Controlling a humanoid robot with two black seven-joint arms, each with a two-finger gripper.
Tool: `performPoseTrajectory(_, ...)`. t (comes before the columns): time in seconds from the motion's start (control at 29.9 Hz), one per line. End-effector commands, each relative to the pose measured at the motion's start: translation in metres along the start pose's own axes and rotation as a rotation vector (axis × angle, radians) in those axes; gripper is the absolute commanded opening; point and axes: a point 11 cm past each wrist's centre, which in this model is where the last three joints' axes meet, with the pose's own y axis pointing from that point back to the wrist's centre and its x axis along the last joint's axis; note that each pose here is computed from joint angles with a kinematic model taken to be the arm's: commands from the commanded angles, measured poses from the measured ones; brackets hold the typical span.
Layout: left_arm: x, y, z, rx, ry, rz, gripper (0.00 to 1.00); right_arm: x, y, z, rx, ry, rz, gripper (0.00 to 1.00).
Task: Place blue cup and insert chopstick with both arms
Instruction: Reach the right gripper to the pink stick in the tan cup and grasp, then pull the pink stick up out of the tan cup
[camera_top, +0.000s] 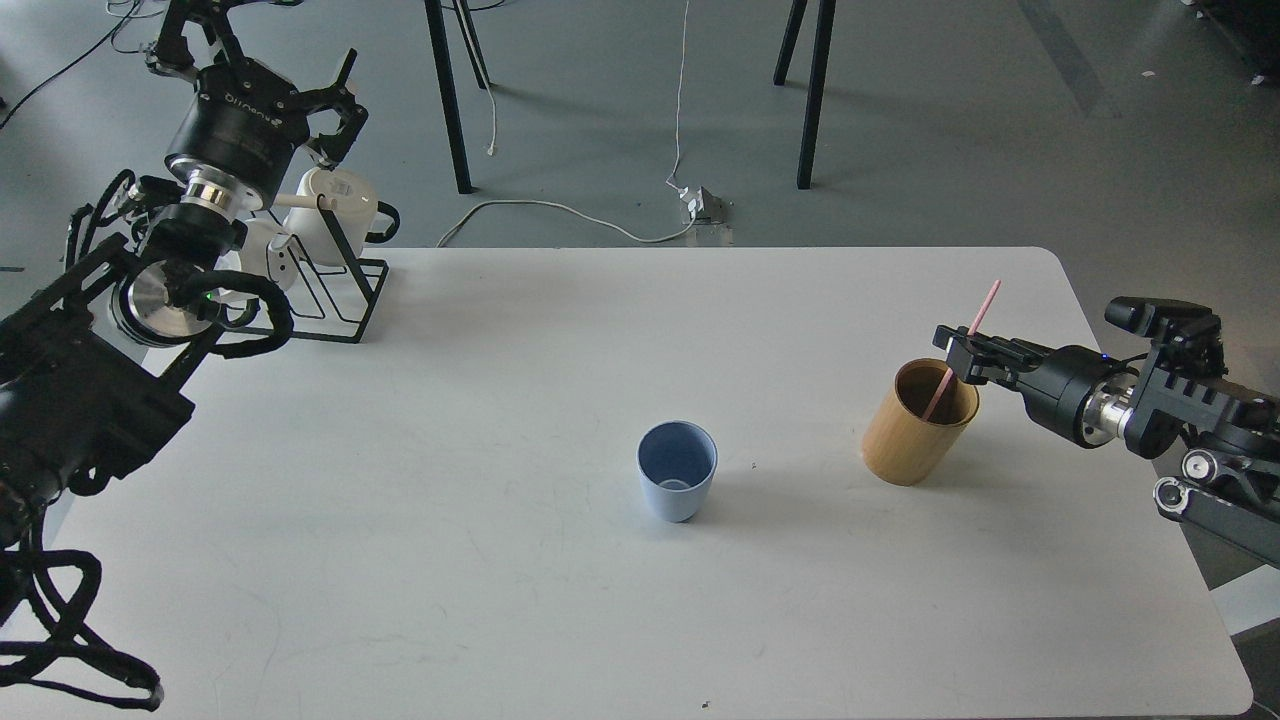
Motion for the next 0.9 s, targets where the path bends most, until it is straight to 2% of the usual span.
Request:
performPoseTrajectory(0.0,-0.002,-0.002,0.000,-0.002,0.000,-0.005,0.99,0.004,-0.001,-0.002,0.005,0.003,0.007,0.01)
performPoseTrajectory(0.23,-0.007,-0.007,0.004,-0.004,-0.006,-0.019,0.99,0.013,0.007,-0.008,0.028,0.014,0.016,0.00)
performPoseTrajectory(0.4,-0.008,-0.007,0.006,-0.008,-0.010,-0.021,0.99,0.048,0.029,-0.017,0.057,0.055,0.061,0.00)
performPoseTrajectory(0.47,-0.009,-0.008,0.007,-0.011,-0.009,-0.023,0.99,0.074,0.040,-0.023,0.068,0.087,0.100,0.00)
performPoseTrajectory(0.7,-0.007,-0.007,0.010,-0.022,-0.014,-0.019,0.99,0.175,0.063,-0.070,0.140,0.193,0.295,0.00)
performPoseTrajectory(0.77,-0.007,-0.007,0.008,-0.017,-0.013,-0.019,0.99,0.187,0.061,-0.087,0.179,0.177,0.316,0.00)
performPoseTrajectory(0.87,-0.008,-0.008,0.007,-0.010,-0.013,-0.022,0.99,0.174,0.031,-0.129,0.298,0.106,0.267,0.00)
